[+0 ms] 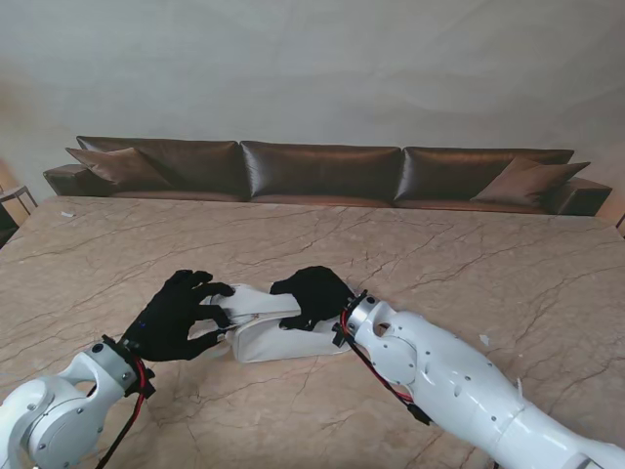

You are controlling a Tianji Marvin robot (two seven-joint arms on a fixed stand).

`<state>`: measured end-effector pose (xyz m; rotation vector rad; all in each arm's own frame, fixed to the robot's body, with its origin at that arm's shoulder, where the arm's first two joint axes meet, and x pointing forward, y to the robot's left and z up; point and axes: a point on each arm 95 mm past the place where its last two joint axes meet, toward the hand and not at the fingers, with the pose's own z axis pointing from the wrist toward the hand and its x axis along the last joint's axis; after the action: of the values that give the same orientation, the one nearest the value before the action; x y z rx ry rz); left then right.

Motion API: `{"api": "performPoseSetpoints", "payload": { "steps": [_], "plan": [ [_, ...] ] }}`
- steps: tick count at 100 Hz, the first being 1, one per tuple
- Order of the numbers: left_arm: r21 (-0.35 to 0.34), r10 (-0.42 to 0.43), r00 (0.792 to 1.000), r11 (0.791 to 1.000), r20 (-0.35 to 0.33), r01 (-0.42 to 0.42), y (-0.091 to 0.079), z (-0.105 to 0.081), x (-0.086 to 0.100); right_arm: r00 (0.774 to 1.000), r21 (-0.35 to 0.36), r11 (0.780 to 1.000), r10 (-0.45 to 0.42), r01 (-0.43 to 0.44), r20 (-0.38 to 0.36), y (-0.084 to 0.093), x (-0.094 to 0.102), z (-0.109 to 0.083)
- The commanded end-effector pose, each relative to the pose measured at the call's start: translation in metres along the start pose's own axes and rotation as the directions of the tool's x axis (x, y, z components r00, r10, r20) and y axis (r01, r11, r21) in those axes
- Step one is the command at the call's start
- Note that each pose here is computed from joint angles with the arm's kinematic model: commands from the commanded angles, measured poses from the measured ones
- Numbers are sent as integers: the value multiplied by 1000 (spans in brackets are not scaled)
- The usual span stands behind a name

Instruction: Pack the cosmetics bag

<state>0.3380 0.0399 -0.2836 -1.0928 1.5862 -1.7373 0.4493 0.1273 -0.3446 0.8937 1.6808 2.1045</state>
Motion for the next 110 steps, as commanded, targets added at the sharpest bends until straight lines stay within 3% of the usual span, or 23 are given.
{"api": "performPoseSetpoints", "payload": {
  "steps": [1,26,63,83,102,110],
  "plan": [
    [13,35,999,999,19,-36,5,-4,-5,999,30,1000,-8,6,52,-4,-14,-14],
    [7,49,998,999,35,-50,10,-6,-7,995,58,995,70,-75,73,-10,-15,-14],
    [14,23,999,1000,40,-24,19,-7,-9,999,73,997,-8,4,51,-11,-15,-9],
    [24,36,999,999,41,-37,22,-10,-9,999,15,1000,-7,6,47,-14,-13,-1],
    [24,51,996,998,68,-53,19,-17,-22,999,-4,1000,-24,24,43,-10,-16,1],
    [15,42,996,999,82,-44,17,-22,-30,999,26,999,-26,24,45,-8,-18,-2]
  ]
}}
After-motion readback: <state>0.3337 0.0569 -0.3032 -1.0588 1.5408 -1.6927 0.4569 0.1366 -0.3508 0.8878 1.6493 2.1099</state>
